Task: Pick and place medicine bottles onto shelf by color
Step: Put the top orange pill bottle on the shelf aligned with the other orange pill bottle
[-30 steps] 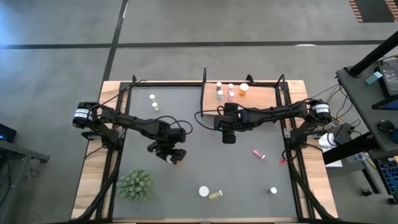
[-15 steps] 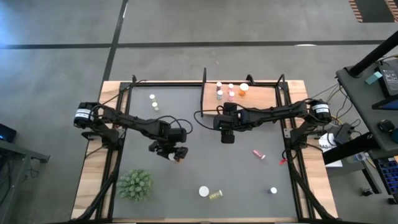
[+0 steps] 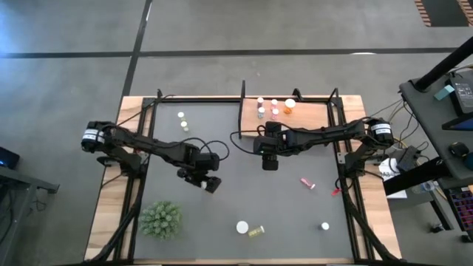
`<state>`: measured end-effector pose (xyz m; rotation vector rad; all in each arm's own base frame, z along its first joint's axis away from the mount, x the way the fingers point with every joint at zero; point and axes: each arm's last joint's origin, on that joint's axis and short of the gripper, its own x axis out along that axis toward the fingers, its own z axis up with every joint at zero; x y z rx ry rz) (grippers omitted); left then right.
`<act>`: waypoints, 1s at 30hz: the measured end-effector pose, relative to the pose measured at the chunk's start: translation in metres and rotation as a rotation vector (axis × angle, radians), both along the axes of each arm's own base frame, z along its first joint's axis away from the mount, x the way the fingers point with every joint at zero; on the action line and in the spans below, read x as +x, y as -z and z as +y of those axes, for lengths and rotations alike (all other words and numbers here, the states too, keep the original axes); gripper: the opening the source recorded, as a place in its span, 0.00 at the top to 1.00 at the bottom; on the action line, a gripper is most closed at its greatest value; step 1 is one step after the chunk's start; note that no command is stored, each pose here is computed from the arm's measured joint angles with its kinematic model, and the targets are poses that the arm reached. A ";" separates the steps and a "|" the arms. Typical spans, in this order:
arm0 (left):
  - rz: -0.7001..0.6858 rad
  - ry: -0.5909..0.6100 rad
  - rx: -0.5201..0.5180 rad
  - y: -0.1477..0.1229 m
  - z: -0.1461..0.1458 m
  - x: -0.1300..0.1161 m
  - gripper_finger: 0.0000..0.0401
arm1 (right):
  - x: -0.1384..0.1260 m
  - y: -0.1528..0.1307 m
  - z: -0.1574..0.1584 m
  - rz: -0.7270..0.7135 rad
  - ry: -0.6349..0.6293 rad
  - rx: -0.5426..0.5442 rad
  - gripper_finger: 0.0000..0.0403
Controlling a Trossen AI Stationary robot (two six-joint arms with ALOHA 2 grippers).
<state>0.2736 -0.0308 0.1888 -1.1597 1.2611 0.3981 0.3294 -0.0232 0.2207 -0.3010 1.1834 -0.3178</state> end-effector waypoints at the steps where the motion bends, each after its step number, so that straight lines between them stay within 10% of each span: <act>1: -0.015 0.005 0.022 -0.002 0.000 -0.001 0.21 | 0.000 0.000 0.000 -0.005 0.001 0.000 0.42; 6: -0.040 0.093 0.058 -0.003 -0.007 -0.006 0.21 | 0.000 0.000 0.000 -0.006 0.000 0.000 0.42; 16: -0.226 0.706 0.309 -0.002 -0.029 -0.017 0.21 | 0.001 0.000 0.000 -0.011 0.000 0.000 0.42; 30: -0.094 0.511 0.447 0.006 -0.030 -0.023 0.21 | 0.001 0.000 0.000 -0.012 0.001 0.000 0.42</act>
